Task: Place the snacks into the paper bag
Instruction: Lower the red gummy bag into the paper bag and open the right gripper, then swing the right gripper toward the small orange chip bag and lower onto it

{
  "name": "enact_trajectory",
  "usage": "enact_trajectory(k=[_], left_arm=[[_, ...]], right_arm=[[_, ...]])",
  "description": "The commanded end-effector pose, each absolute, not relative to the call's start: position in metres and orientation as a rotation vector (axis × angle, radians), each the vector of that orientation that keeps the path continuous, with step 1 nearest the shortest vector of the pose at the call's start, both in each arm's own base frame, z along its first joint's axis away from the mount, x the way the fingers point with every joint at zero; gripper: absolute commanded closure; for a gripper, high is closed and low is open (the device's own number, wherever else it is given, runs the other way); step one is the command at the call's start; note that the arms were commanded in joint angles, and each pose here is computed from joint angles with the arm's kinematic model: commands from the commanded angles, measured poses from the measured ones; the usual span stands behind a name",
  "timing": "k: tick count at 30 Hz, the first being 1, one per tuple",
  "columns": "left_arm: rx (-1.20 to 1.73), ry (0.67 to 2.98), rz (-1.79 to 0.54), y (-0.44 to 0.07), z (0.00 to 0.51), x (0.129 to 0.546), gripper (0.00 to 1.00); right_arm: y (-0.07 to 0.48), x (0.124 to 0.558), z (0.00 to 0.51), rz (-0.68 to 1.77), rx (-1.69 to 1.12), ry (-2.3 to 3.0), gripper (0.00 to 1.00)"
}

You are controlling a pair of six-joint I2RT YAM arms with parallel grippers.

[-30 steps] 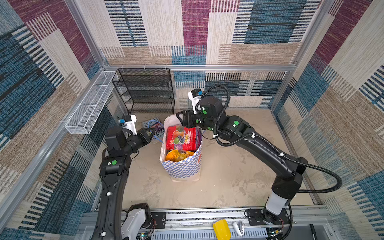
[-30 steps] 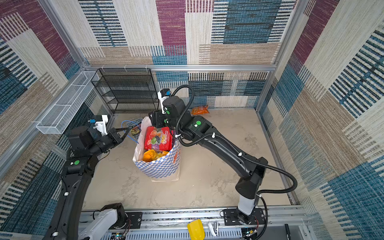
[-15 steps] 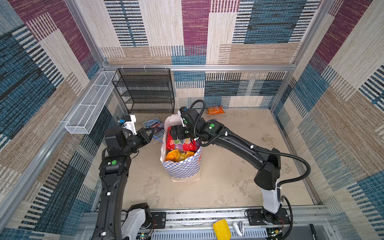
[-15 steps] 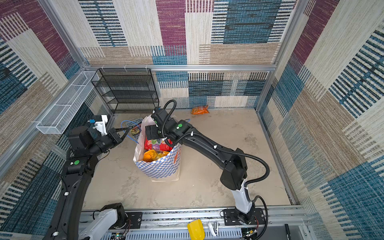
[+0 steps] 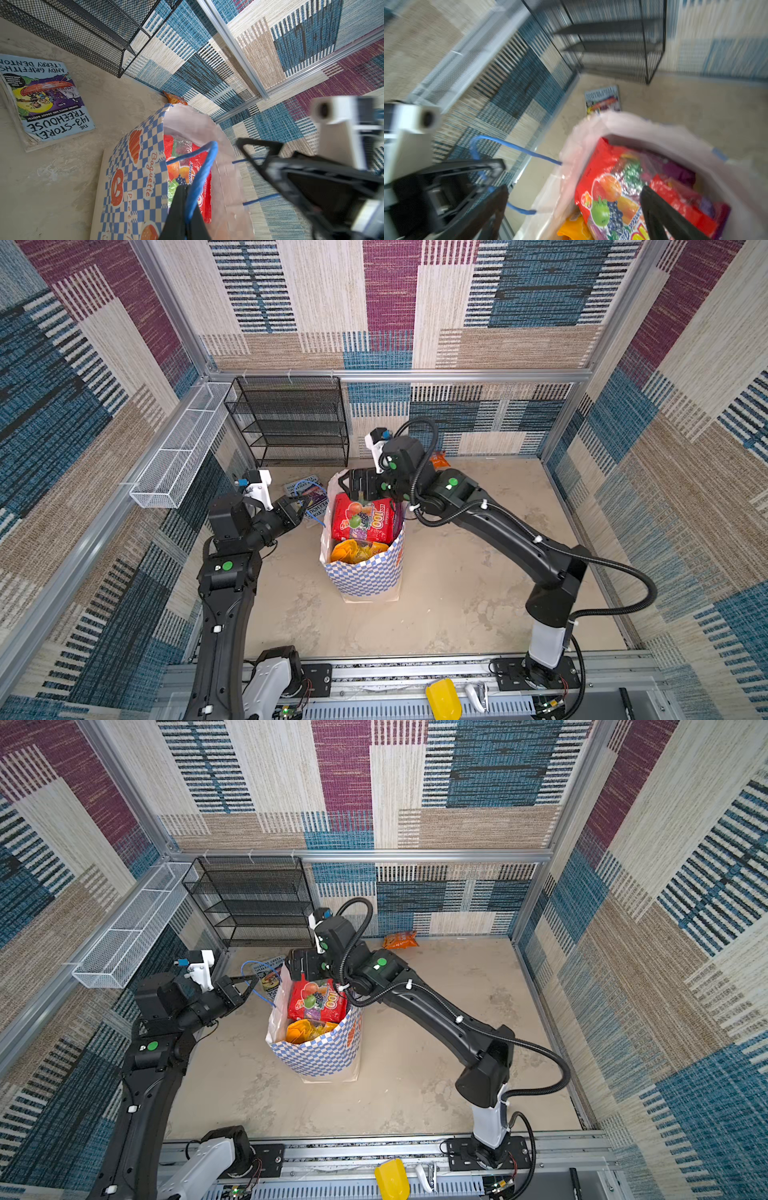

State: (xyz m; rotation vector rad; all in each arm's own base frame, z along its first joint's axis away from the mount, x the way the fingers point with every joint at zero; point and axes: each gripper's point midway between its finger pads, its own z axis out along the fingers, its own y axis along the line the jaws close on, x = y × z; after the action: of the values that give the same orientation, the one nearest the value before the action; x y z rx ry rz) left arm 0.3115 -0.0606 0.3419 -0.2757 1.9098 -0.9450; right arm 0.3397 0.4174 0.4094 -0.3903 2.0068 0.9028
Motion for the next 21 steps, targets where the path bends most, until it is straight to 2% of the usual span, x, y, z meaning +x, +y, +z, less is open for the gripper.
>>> enact_trajectory(k=[1, 6, 9, 12, 17, 21], left_arm=[[-0.263, 1.882, -0.943, -0.060, 0.350, 0.311, 1.00], [-0.270, 1.879, -0.936, -0.059, 0.350, 0.310, 1.00], [-0.271, 1.879, -0.938, -0.059, 0.349, 0.311, 1.00], [-0.289, 1.890, -0.936, -0.055, 0.345, 0.314, 1.00], [-0.303, 1.893, -0.935, -0.052, 0.344, 0.317, 1.00], [-0.303, 1.893, -0.959, -0.052, 0.344, 0.318, 1.00]], right_arm=[[0.397, 0.340, 0.462, 0.912, -0.428, 1.859, 0.00], [0.326, 0.365, 0.493, 0.882, -0.281, 1.808, 0.00], [0.277, 0.388, 0.495, 0.892, -0.152, 1.775, 0.00], [0.231, 0.423, 0.488, 1.002, 0.019, 1.735, 0.00], [0.185, 0.490, 0.438, 1.060, 0.247, 1.758, 0.00], [0.161, 0.542, 0.356, 1.094, 0.397, 1.874, 0.00]])
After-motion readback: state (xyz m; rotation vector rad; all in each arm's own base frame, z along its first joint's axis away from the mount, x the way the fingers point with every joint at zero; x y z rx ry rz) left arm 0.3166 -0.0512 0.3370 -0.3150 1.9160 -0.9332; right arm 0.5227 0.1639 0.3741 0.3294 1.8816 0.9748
